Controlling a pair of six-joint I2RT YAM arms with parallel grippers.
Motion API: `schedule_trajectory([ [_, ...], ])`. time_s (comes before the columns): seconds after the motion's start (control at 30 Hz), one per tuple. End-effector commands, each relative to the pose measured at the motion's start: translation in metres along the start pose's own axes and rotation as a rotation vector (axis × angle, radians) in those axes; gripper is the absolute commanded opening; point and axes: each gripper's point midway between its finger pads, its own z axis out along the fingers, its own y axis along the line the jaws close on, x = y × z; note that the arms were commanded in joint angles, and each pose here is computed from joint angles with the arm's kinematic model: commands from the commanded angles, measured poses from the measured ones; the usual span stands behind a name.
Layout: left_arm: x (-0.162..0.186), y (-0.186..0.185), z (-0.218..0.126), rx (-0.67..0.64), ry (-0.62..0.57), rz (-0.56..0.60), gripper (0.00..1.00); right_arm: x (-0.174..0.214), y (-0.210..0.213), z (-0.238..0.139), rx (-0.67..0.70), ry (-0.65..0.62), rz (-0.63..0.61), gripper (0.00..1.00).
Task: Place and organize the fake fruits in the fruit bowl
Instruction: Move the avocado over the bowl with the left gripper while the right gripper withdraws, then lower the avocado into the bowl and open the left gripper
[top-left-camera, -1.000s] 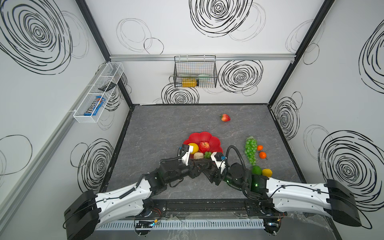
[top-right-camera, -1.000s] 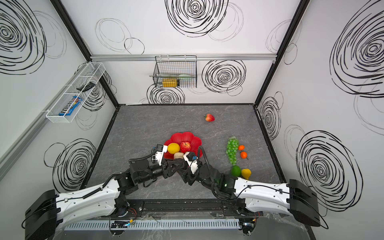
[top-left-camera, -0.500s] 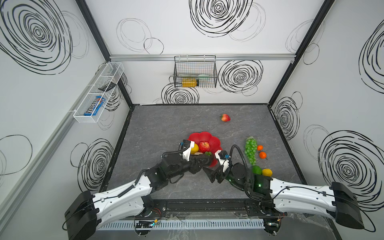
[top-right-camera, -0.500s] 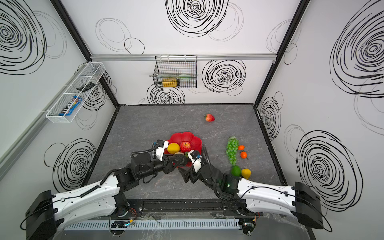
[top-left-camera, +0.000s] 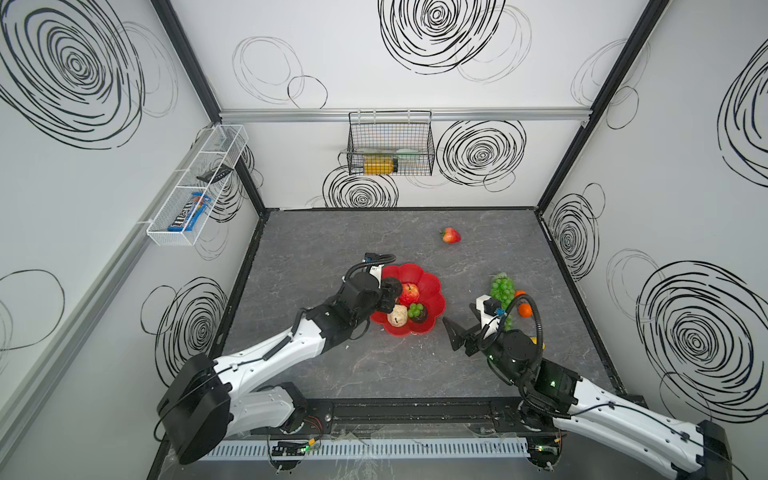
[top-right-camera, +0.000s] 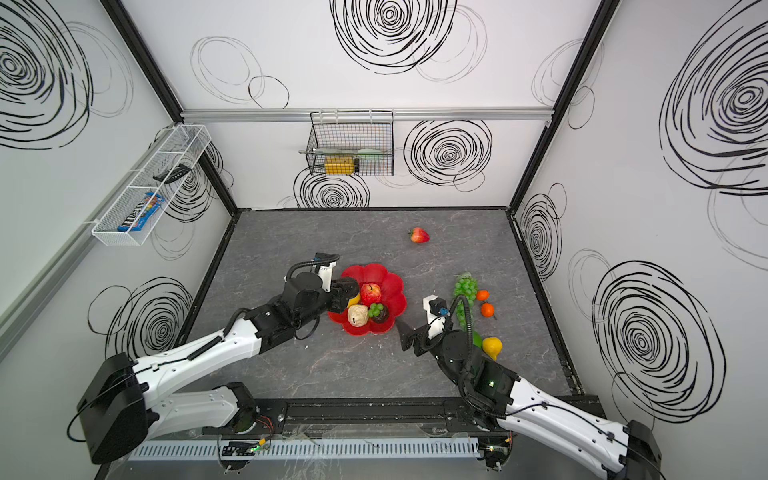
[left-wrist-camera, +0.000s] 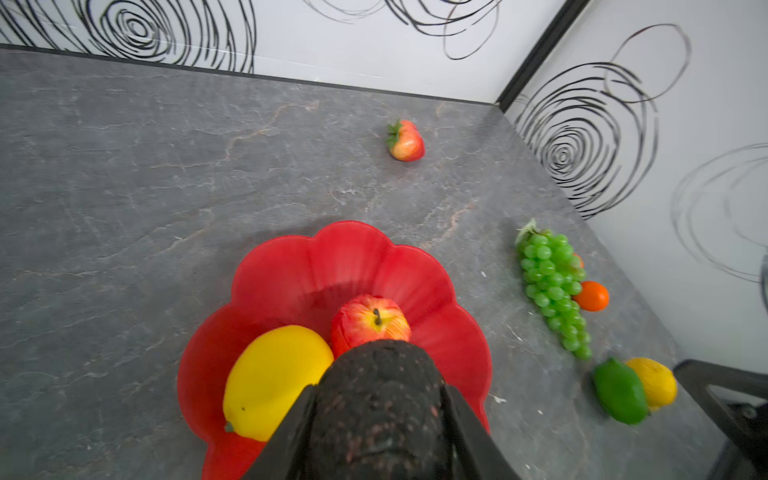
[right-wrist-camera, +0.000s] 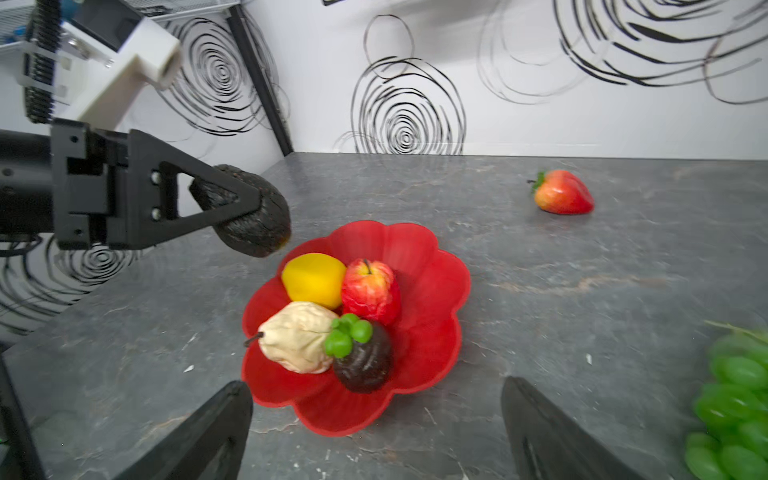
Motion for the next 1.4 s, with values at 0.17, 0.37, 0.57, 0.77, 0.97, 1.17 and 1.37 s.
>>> schedule_trajectory([
  [0.17, -0.026, 0.020, 0.044, -0.117, 0.017, 0.020, 0.42, 0.001, -0.011, -0.004, -0.005, -0.042, 0.057, 0.97],
  [0.37, -0.023, 0.027, 0.073, -0.156, 0.083, -0.001, 0.42, 0.002, -0.008, -0.003, -0.018, -0.035, 0.056, 0.97],
  [0.57, -0.013, 0.035, 0.091, -0.181, 0.139, -0.023, 0.42, 0.001, -0.008, -0.003, -0.017, -0.038, 0.058, 0.97],
  [0.77, -0.003, 0.040, 0.106, -0.181, 0.169, -0.047, 0.42, 0.000, -0.008, -0.004, -0.021, -0.042, 0.060, 0.97],
  [0.97, 0.004, 0.043, 0.116, -0.184, 0.184, -0.072, 0.43, 0.000, -0.008, -0.004, -0.021, -0.042, 0.060, 0.97],
  [1.17, 0.013, 0.049, 0.126, -0.198, 0.210, -0.084, 0.44, 0.001, -0.008, -0.003, -0.019, -0.040, 0.059, 0.97],
  [1.37, 0.023, 0.055, 0.133, -0.204, 0.220, -0.106, 0.45, 0.002, -0.008, -0.002, -0.016, -0.034, 0.057, 0.97],
])
